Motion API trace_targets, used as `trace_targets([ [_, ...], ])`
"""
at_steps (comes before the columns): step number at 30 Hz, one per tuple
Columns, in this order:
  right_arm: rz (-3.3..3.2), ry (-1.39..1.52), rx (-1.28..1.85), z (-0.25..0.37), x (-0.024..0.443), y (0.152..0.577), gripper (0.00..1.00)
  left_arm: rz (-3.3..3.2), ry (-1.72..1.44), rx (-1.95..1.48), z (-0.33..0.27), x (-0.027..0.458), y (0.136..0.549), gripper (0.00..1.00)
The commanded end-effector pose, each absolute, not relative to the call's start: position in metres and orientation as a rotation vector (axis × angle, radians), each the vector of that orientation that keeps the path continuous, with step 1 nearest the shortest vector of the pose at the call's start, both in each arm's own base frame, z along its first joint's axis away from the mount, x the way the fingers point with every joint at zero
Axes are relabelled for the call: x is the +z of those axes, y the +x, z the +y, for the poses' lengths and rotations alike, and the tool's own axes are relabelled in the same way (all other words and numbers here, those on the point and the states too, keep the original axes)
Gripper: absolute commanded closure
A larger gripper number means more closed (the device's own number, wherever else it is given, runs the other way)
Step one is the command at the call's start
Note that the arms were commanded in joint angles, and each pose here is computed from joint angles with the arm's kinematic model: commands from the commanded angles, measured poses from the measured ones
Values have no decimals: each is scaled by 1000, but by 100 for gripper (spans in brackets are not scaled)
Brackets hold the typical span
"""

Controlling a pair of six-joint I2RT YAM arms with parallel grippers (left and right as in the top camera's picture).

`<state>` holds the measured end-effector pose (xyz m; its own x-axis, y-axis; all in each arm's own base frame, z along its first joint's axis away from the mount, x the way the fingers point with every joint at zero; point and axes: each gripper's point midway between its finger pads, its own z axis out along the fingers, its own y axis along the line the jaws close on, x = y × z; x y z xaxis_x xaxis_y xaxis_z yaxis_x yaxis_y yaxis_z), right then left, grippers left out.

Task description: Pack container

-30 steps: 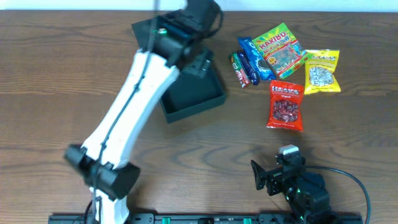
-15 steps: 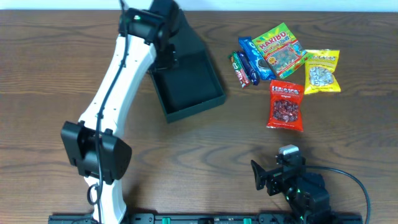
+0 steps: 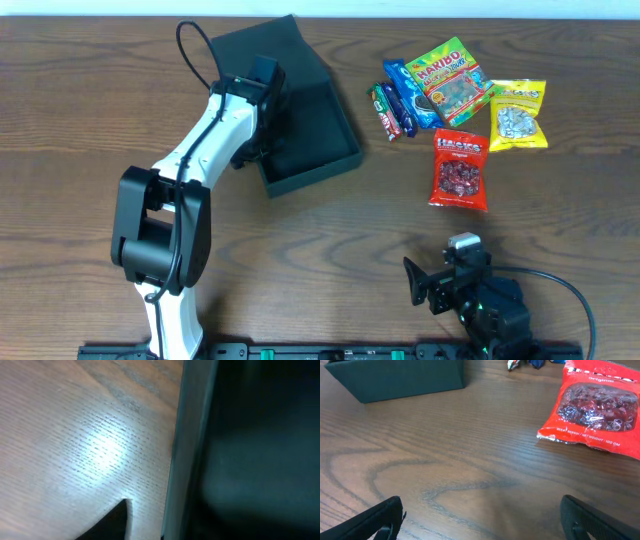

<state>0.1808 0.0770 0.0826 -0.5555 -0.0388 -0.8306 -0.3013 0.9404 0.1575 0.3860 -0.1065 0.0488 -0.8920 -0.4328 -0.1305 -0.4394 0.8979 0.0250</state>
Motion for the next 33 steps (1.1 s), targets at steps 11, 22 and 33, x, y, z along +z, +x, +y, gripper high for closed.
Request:
trace_targets([
  [11, 2141, -267, 339, 78, 79, 180, 1, 2947, -196, 294, -100, 51, 390, 94],
  [22, 2141, -267, 339, 78, 79, 180, 1, 2951, 127, 340, -123, 52, 382, 94],
  [33, 2141, -267, 339, 78, 79, 180, 1, 2986, -71, 322, -123, 50, 372, 5],
])
